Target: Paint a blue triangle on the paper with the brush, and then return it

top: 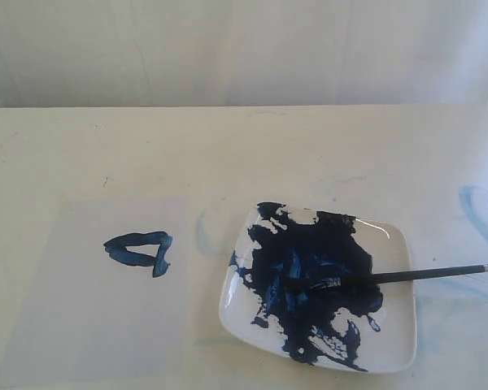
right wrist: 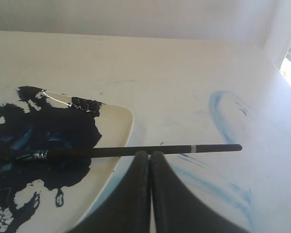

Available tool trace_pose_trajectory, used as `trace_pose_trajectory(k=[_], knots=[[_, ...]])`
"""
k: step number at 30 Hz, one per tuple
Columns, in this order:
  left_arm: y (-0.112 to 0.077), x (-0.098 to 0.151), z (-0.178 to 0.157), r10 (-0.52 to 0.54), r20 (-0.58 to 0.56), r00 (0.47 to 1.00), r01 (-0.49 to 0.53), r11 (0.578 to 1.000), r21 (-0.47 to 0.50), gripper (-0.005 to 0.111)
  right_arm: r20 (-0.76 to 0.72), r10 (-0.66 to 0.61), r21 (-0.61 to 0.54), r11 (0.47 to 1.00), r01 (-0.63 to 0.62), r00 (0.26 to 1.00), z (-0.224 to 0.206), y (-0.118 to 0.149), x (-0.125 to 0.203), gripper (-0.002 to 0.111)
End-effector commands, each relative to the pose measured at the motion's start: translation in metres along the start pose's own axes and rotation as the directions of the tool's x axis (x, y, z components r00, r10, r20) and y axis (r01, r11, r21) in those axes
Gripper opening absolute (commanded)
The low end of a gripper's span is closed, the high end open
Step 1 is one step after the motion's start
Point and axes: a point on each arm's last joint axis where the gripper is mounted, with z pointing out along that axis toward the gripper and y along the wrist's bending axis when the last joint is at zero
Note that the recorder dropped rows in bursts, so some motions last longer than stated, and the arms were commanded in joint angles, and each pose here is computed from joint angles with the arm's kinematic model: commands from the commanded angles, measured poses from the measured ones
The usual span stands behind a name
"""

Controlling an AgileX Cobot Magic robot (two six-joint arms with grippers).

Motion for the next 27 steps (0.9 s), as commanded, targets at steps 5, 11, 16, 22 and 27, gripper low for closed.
trace_pose_trajectory(k=[5,11,16,22,27], knots=[[0.005,-0.002,0.001,-0.068,0.076,0.995,0.071,0.997,-0.039,0.000,0.008,0.003,-0.004,1.000,-0.003,1.000,0.000,0.000,0.000,0.000],[0.024,0.045,0.019,-0.211,-0.068,0.975,0.195,0.963,-0.185,0.000,0.008,0.003,-0.004,1.000,-0.003,1.000,0.000,0.000,0.000,0.000],[0.046,0.139,0.020,-0.462,-0.313,0.830,0.237,0.799,-0.552,0.000,0.008,0.003,-0.004,1.000,-0.003,1.000,0.000,0.000,0.000,0.000],[0.051,0.167,0.025,-0.389,-0.277,0.878,0.172,0.798,-0.578,0.000,0.008,0.003,-0.004,1.000,-0.003,1.000,0.000,0.000,0.000,0.000],[0.051,0.167,0.025,-0.334,-0.318,0.887,0.110,0.823,-0.557,0.000,0.008,0.003,-0.004,1.000,-0.003,1.000,0.000,0.000,0.000,0.000]])
